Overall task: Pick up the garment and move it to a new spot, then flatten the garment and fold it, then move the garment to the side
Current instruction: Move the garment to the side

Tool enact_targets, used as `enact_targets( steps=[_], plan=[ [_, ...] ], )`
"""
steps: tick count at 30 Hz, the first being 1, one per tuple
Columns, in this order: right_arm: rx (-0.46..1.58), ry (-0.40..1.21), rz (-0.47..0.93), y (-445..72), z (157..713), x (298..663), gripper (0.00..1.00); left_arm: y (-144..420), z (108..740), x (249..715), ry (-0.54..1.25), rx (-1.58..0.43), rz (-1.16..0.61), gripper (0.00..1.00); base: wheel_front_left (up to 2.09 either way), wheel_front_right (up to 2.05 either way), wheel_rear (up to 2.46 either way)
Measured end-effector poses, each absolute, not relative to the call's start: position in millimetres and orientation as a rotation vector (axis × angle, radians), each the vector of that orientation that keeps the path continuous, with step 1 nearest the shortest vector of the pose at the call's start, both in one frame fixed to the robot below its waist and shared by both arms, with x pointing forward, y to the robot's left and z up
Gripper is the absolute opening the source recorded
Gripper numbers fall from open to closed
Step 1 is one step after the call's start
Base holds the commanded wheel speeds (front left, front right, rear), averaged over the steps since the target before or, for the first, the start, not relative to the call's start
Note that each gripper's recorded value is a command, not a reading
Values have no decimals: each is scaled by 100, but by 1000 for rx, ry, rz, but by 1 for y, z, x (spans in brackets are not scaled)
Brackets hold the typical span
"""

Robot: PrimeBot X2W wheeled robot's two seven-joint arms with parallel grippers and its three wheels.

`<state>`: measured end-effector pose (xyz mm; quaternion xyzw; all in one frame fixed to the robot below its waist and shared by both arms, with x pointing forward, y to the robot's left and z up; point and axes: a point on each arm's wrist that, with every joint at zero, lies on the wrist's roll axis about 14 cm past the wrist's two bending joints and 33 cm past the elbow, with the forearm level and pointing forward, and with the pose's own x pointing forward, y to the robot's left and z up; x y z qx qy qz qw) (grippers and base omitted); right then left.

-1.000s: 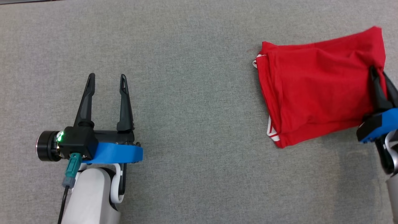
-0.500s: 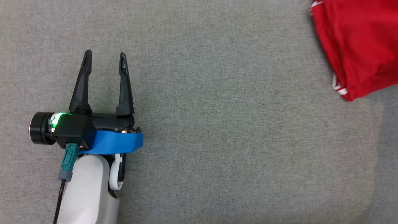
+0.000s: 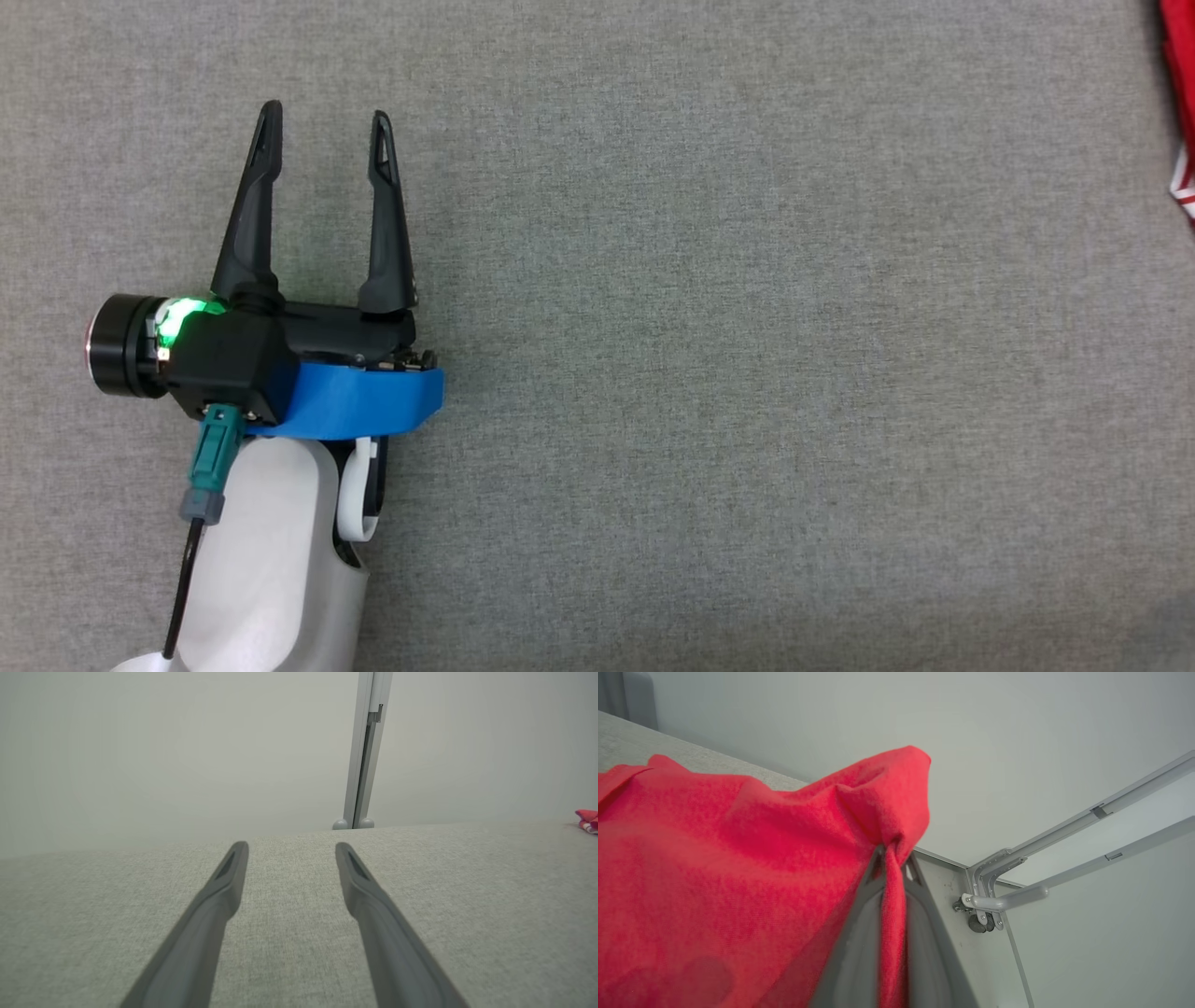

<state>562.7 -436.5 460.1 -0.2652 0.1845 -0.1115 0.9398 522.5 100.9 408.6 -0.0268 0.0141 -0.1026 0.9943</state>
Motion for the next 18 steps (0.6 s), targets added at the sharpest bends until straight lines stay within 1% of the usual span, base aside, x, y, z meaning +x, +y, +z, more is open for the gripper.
enact_targets(
  steps=[1,2,3,4,8,11,18],
  plan=[
    [-544,381,-229,-438,459,564,0,101,408,522,30,-53,-204,100,0,0,0],
    [-544,384,-228,-438,458,565,13,102,407,523,31,-52,-203,100,0,0,0],
    [-540,386,-228,-439,456,567,60,102,407,523,31,-51,-202,100,0,0,0],
    [-538,387,-228,-439,455,568,100,103,407,523,32,-50,-200,100,0,0,0],
    [-518,379,-244,-442,456,570,100,105,409,522,31,-46,-197,100,0,0,0],
    [-507,326,-237,-438,466,573,100,108,417,520,18,-43,-186,100,0,0,0],
    [-422,145,-167,-394,502,578,100,125,442,500,0,-39,-139,100,0,0,0]
  ],
)
